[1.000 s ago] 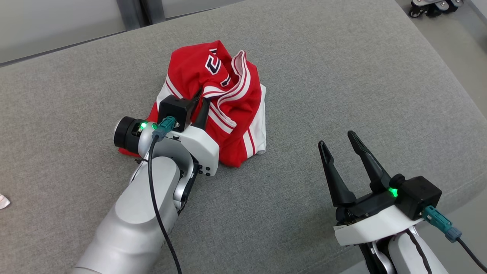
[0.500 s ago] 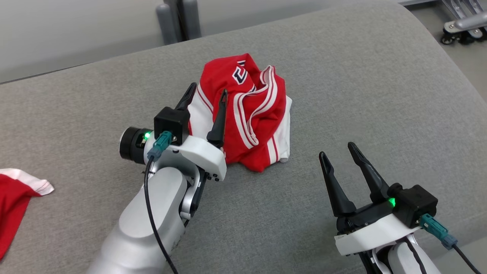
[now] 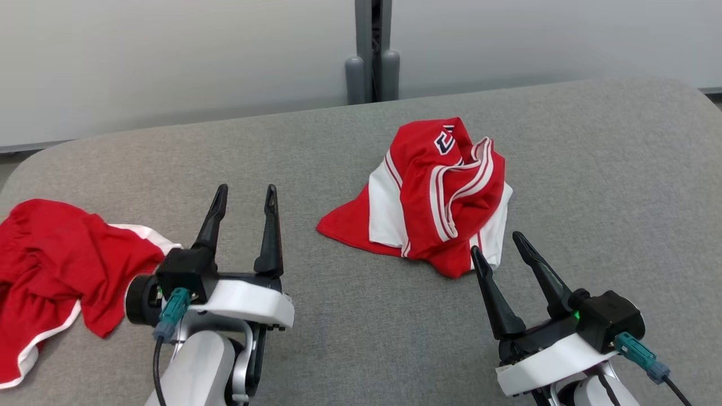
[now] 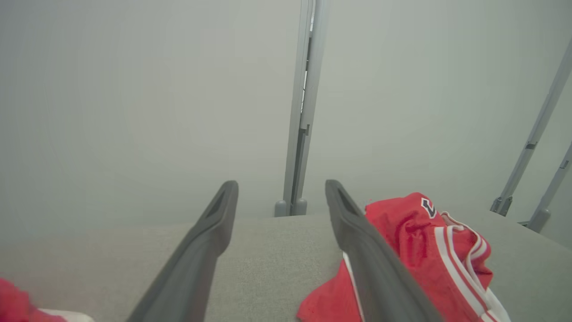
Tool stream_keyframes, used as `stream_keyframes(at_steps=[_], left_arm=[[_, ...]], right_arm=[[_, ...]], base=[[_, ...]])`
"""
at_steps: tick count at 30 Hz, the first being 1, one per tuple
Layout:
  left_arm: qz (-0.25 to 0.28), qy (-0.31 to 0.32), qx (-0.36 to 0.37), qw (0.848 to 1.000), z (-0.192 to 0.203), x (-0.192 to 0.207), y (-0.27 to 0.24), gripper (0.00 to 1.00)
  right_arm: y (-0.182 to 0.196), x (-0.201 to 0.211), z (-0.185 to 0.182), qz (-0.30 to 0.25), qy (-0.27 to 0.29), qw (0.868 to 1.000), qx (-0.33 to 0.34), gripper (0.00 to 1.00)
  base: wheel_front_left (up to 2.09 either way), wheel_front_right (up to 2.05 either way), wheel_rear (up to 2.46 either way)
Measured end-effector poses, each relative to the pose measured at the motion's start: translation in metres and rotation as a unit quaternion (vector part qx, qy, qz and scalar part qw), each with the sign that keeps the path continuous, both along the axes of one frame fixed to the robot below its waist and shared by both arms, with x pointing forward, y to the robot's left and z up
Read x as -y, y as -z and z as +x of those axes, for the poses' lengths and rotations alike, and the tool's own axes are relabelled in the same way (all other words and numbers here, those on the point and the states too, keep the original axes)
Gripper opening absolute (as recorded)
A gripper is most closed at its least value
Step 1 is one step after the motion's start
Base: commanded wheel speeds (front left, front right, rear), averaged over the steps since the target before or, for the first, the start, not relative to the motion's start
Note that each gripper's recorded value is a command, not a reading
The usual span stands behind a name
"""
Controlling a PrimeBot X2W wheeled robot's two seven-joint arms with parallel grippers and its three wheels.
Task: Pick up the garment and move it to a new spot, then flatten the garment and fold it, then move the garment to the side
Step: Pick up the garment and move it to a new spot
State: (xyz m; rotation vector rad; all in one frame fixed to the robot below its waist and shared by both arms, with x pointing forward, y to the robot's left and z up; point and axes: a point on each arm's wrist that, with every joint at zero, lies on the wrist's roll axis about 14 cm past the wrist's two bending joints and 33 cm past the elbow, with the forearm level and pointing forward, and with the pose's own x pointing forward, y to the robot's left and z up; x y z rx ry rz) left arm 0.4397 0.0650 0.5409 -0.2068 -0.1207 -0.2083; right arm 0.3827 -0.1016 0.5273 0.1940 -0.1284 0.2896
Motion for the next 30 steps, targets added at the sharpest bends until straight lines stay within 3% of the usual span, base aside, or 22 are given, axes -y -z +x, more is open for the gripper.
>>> stream_keyframes(at_steps=[14,23,30], left_arm=[[0.012,-0.112,0.021,0.993,-0.062,-0.076,-0.006,1.0],[0.06,-0.103,0.007,0.993,-0.095,-0.085,0.013,1.0],[0.064,-0.126,0.001,0.99,-0.109,-0.098,0.017,1.0]], right_arm=[[-0.014,0.001,-0.015,0.006,0.002,1.0,0.021,1.0],[-0.016,0.016,-0.028,0.004,0.025,0.999,0.026,1.0],[-0.017,0.019,-0.037,0.0,0.03,0.999,0.031,1.0]], base=[[0.0,0.0,0.0],[0.0,0.0,0.0],[0.0,0.0,0.0]])
